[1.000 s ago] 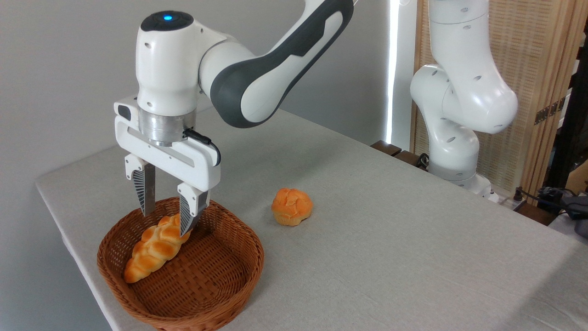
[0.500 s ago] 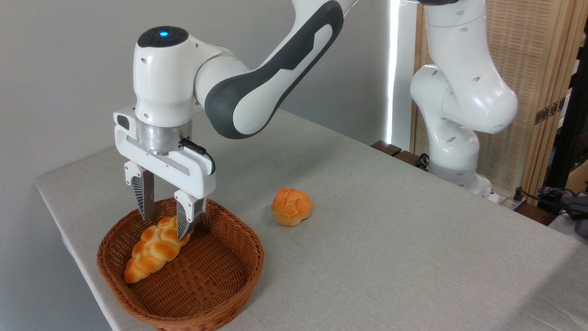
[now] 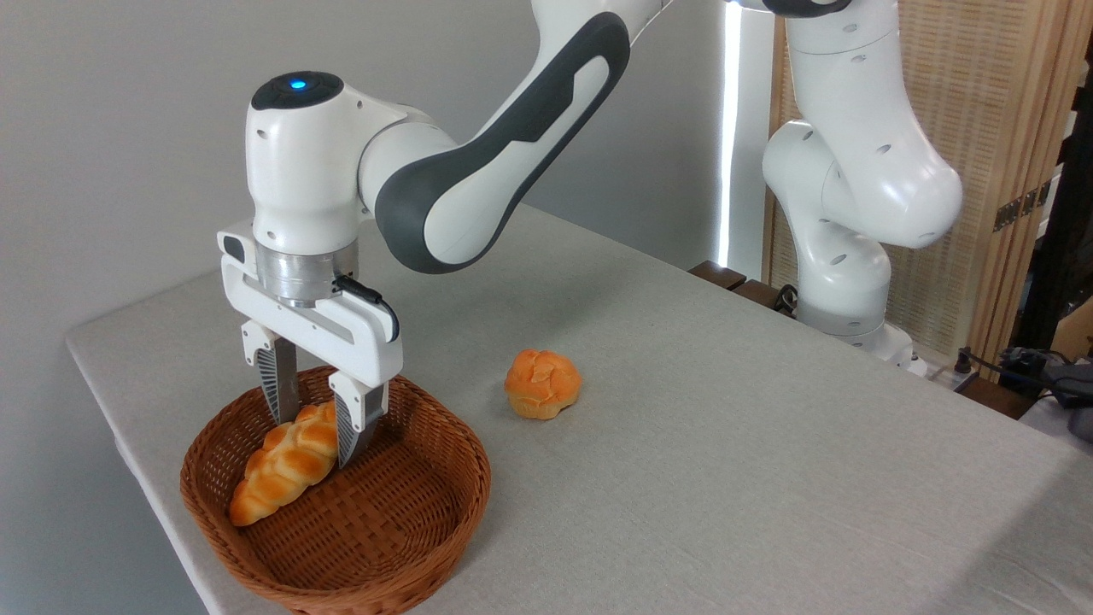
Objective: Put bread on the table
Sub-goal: 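Lower the gripper fingers around the braided roll, then close the gripper on the braided roll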
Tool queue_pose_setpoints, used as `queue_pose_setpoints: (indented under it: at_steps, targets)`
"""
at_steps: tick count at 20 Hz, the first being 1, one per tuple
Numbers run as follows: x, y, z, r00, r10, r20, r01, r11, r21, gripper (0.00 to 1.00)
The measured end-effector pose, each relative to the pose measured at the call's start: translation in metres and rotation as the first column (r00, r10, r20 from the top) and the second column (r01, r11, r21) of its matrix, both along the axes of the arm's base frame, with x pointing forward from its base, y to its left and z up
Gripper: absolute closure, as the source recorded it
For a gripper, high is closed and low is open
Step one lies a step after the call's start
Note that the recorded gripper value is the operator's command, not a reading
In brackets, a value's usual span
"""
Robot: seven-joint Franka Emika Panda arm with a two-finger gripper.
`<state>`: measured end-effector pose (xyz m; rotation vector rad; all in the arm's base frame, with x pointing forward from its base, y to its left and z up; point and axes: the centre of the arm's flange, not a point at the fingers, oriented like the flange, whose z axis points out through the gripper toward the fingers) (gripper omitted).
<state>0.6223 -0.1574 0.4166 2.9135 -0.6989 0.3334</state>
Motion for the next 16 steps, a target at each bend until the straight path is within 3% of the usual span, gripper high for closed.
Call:
queue_pose_setpoints:
  at_steps: [16]
  targets:
    - [0.0007, 0.0000, 0.0014, 1.000, -0.003, 0.004, 0.003, 1.000, 0.004, 0.60]
